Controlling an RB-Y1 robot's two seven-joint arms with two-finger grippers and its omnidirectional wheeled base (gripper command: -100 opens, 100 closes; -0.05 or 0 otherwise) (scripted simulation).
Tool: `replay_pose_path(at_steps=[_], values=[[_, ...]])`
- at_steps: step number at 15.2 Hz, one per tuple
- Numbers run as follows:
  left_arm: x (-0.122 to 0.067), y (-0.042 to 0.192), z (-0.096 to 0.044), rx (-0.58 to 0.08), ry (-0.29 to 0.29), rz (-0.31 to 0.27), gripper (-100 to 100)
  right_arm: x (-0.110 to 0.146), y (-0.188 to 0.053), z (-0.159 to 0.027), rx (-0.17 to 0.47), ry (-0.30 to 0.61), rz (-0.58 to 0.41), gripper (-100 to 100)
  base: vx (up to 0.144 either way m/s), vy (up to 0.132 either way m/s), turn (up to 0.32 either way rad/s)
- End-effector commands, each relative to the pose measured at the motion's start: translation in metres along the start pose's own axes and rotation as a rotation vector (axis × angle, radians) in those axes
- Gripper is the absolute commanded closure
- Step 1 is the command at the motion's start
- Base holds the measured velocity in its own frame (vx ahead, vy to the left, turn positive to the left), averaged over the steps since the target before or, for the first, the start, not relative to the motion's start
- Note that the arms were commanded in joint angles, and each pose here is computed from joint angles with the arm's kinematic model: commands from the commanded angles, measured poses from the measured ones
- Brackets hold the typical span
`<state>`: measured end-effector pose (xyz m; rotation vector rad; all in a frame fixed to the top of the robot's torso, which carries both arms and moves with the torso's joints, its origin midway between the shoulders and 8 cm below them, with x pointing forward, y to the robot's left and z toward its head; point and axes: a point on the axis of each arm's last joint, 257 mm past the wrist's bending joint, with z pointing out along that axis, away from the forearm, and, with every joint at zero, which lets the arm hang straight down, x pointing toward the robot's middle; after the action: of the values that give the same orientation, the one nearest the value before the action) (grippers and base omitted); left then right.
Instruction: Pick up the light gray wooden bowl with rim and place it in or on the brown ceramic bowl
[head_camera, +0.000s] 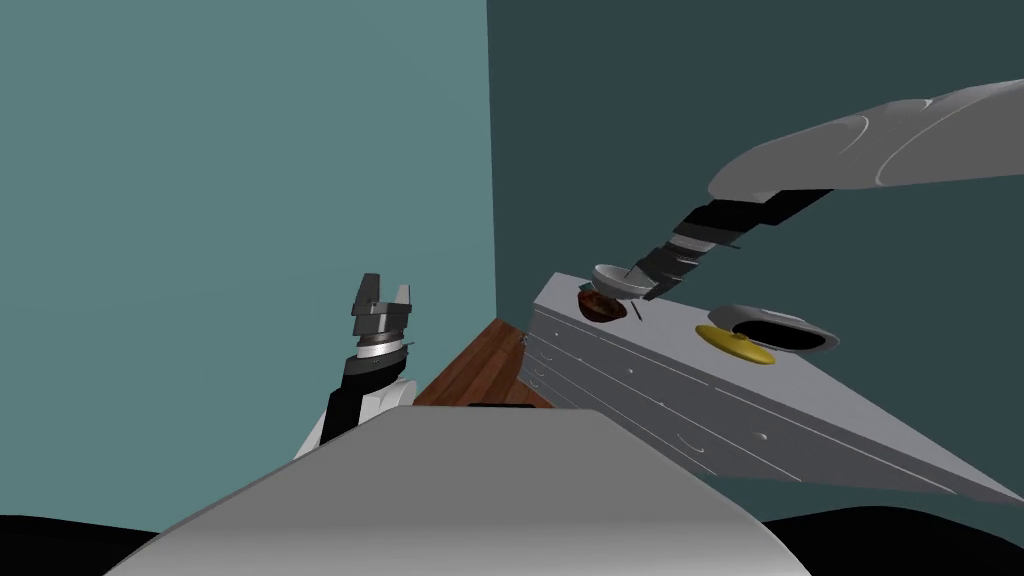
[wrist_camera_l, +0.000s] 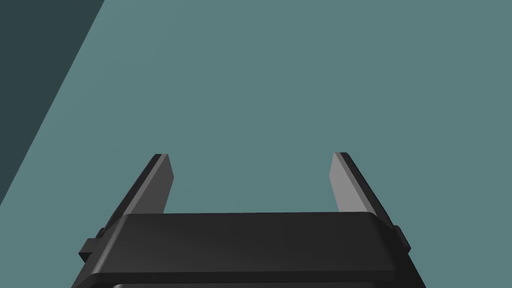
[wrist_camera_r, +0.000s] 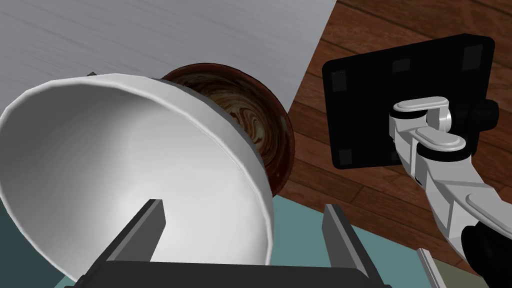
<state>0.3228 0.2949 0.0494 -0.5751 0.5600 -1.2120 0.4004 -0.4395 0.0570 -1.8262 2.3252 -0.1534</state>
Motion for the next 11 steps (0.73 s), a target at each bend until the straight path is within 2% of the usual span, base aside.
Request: replay_pose_path(at_steps=[1, 2, 9, 11], values=[[0.0, 0.0, 0.0, 0.0, 0.0, 0.0, 0, 0.006, 0.001, -0.011, -0.004, 0.003, 0.026, -100, -0.029, -0.044, 0.228], [0.0, 0.0, 0.0, 0.0, 0.0, 0.0, 0, 0.006, 0.001, -0.011, -0.004, 0.003, 0.026, -100, -0.029, -0.051, 0.157], [0.0, 0.0, 0.0, 0.0, 0.0, 0.0, 0, 0.021, 0.005, -0.044, -0.007, 0.006, 0.101, -100, -0.035, -0.045, 0.149], [0.0, 0.0, 0.0, 0.0, 0.0, 0.0, 0, 0.02, 0.004, -0.04, -0.006, 0.006, 0.09, -100, -0.013, -0.019, 0.036]])
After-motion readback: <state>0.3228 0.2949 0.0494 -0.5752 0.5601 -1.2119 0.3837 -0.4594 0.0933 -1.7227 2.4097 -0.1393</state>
